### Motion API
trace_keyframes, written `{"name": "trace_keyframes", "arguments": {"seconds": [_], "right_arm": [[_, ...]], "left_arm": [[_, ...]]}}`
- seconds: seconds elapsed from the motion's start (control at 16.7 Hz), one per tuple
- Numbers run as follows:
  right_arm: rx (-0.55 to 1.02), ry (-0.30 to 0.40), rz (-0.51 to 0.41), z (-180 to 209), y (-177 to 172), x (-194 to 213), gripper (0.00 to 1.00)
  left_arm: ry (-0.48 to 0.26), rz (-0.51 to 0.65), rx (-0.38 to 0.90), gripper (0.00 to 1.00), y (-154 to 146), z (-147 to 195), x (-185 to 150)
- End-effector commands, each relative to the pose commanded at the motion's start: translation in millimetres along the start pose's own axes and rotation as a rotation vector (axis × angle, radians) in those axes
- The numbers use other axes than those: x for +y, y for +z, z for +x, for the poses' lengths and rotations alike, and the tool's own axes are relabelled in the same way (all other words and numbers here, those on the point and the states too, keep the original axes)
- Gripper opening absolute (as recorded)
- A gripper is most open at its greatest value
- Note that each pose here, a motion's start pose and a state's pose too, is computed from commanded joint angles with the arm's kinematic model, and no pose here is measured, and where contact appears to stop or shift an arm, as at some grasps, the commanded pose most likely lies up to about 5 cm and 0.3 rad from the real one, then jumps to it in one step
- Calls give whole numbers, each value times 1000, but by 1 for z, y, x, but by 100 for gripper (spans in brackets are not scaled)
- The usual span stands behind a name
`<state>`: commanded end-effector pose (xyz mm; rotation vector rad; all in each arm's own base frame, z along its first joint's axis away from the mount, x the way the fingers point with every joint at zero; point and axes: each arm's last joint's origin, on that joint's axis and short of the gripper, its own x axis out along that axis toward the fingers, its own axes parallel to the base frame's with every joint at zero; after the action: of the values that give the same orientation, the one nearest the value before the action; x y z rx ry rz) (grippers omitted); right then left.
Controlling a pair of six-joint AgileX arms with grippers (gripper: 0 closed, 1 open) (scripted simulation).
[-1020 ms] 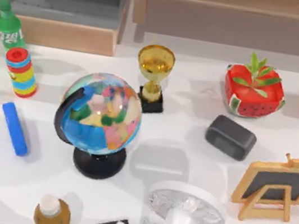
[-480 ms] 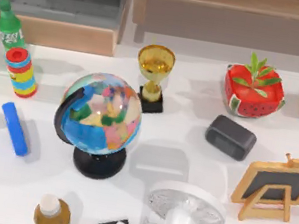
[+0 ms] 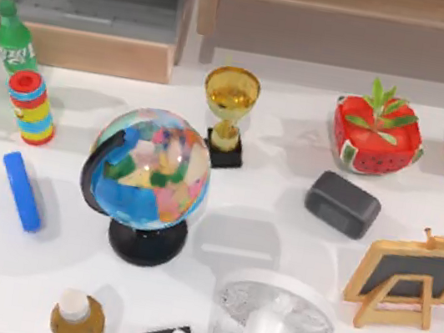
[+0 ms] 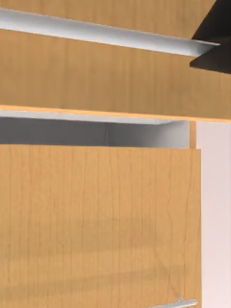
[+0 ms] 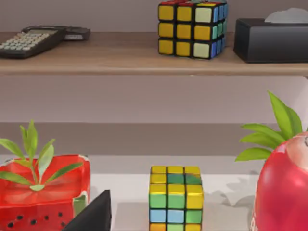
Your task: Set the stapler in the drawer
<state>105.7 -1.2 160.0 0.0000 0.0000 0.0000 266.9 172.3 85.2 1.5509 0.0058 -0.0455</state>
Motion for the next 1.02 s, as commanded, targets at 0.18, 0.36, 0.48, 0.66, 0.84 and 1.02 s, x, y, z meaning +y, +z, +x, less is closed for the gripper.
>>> {"name": "trace_keyframes", "arguments": {"seconds": [0.18,0.36,0.48,0.66,0.84,1.02], "right_arm": [[0,0,0,0,0,0,100],[0,0,0,0,0,0,100],[0,0,0,0,0,0,100],[0,0,0,0,0,0,100],[0,0,0,0,0,0,100],[0,0,0,0,0,0,100]], "left_arm": [[7,4,0,0,0,-20,1],[9,6,1,0,0,-22,2],[9,6,1,8,0,-22,2],[9,6,1,30,0,-22,2],[9,6,1,53,0,-22,2],[9,6,1,75,0,-22,2]]}}
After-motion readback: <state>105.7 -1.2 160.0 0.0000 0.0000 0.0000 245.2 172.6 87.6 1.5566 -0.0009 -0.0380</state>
